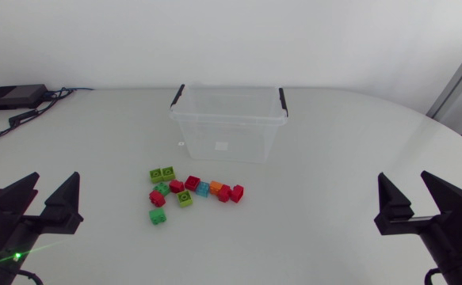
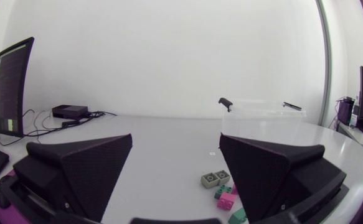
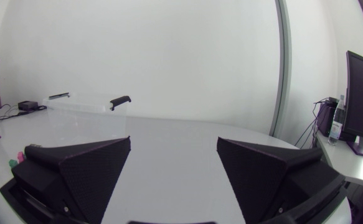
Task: Pick up the duplo bricks and place them in the container
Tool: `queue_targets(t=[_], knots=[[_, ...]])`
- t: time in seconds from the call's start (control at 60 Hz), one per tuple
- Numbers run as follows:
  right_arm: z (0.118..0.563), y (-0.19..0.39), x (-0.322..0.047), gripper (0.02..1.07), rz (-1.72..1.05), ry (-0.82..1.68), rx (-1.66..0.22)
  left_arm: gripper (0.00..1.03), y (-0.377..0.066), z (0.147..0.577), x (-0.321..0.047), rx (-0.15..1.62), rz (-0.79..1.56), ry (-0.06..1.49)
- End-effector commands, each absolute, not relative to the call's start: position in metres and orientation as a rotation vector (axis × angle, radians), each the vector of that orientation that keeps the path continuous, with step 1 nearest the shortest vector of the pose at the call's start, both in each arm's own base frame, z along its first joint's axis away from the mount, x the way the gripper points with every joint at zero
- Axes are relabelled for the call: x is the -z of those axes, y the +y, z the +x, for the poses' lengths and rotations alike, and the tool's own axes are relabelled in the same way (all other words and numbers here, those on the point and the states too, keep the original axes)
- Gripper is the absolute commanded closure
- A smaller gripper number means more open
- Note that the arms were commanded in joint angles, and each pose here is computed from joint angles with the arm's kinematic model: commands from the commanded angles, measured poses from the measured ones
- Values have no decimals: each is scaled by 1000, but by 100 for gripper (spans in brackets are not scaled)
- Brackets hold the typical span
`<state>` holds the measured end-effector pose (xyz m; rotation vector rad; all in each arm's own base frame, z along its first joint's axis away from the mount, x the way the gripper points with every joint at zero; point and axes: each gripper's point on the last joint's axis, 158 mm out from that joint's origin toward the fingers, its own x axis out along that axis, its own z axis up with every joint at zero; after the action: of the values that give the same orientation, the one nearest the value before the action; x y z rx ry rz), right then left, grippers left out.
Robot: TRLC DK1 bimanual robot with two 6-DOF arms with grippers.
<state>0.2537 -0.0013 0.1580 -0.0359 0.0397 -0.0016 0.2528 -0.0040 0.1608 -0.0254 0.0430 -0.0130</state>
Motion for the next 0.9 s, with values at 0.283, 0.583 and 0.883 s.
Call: queue_targets(t=[0.283, 0.583, 0.883], knots=[[254, -1, -148, 7, -26, 62, 3, 5, -7, 253, -149, 26, -36, 68], [253, 4, -164, 7, -27, 23, -21, 8, -16, 253, -155, 61, -9, 57], [271, 19, -185, 7, -12, 98, -73, 8, -23, 268, -184, 84, 7, 131]])
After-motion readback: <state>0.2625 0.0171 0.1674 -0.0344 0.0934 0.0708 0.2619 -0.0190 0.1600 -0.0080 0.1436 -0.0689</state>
